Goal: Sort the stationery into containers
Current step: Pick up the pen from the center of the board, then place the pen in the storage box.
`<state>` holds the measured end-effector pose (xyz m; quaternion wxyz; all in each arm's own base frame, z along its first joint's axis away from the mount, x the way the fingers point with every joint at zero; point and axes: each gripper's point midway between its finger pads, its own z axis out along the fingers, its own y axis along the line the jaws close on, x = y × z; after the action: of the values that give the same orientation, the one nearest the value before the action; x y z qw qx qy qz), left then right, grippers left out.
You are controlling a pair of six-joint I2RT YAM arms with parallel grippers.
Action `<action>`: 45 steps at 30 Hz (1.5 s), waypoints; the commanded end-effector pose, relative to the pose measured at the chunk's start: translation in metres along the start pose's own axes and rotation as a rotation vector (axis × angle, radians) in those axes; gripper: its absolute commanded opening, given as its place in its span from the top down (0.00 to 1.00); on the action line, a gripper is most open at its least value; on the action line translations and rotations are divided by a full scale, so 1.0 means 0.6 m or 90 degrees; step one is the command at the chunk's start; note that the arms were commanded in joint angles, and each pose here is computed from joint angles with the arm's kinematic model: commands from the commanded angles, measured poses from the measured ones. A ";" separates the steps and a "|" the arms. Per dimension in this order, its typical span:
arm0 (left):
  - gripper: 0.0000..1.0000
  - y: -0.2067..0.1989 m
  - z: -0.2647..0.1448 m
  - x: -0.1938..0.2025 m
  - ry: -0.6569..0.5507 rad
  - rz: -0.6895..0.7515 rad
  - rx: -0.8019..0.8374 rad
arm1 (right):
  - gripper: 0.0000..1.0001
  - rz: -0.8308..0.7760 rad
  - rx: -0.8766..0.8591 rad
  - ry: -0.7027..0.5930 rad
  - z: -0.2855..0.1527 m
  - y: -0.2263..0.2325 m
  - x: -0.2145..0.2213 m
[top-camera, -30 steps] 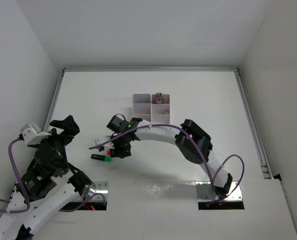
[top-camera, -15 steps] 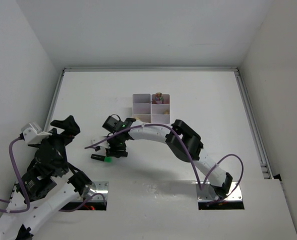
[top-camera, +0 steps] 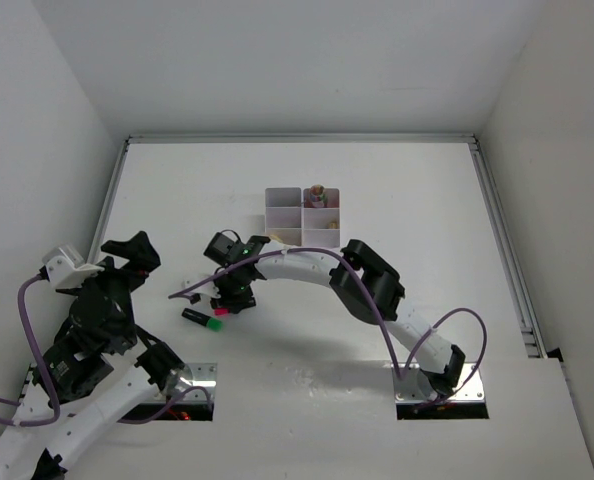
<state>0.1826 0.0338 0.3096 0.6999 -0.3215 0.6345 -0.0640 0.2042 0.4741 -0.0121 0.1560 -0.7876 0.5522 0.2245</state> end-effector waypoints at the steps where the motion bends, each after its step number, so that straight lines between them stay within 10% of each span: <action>1: 0.01 -0.001 0.000 -0.008 -0.011 -0.010 0.001 | 1.00 0.033 -0.022 0.053 0.005 0.019 0.042; 30: 0.01 -0.001 -0.001 -0.013 -0.015 -0.020 0.004 | 1.00 0.086 0.555 0.179 -0.394 -0.073 0.148; 45: 0.01 -0.001 -0.001 -0.013 -0.015 -0.020 0.004 | 1.00 0.132 0.578 0.194 -0.407 -0.108 0.253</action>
<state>0.1818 0.0345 0.3117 0.7020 -0.3245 0.6302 -0.0689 0.3420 0.2467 0.1031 0.3460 -0.6138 0.6930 -0.1529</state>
